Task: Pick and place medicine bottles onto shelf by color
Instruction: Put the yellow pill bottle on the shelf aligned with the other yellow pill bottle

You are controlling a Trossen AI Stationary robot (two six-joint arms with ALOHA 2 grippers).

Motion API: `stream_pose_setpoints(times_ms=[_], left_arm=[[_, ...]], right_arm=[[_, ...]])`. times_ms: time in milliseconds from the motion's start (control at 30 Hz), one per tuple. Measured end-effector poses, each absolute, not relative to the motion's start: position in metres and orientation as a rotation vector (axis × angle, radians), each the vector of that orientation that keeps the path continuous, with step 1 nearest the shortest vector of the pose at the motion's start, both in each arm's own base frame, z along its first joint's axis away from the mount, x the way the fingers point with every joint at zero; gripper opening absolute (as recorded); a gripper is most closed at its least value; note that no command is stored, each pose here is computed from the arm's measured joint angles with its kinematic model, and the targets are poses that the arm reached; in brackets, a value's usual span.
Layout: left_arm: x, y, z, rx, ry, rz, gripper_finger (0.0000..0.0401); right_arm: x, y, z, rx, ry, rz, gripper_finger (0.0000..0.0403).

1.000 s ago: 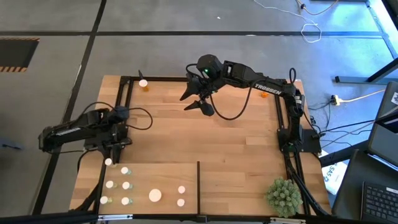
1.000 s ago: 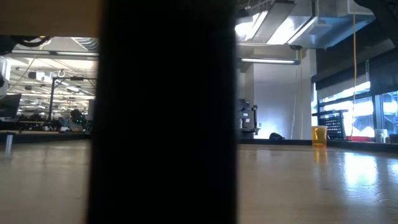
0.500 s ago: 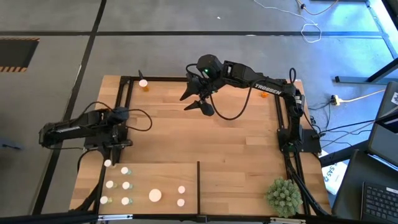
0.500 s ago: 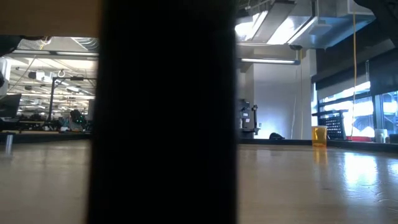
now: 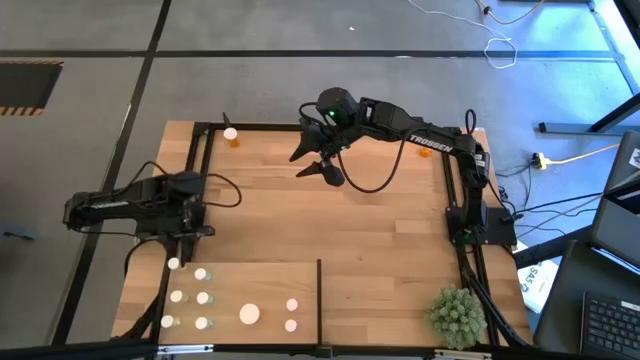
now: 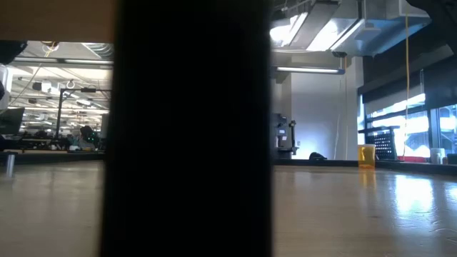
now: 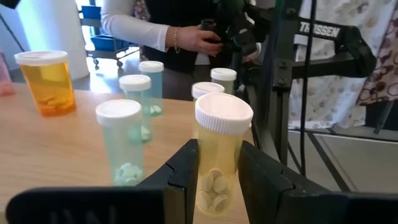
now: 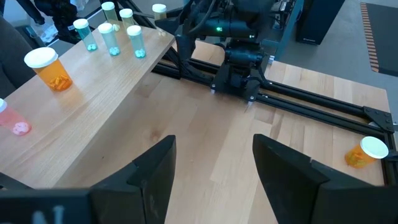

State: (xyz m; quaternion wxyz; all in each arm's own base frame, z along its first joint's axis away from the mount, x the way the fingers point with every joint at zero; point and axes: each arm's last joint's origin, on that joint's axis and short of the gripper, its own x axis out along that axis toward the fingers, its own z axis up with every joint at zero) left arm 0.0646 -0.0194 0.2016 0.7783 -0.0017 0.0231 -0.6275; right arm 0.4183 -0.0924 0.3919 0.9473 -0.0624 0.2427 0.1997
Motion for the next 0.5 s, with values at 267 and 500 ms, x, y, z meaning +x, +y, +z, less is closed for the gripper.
stream_pose_setpoints(times_ms=[267, 500], left_arm=[[0.069, -0.019, 0.210, -0.016, 0.050, -1.347, 0.0087], [0.070, -0.021, 0.214, 0.000, 0.039, -1.365, 0.0087]], right_arm=[[0.418, -0.092, 0.392, -0.127, 0.494, 0.406, 0.0217], [0.418, -0.093, 0.392, -0.127, 0.494, 0.406, 0.0217]])
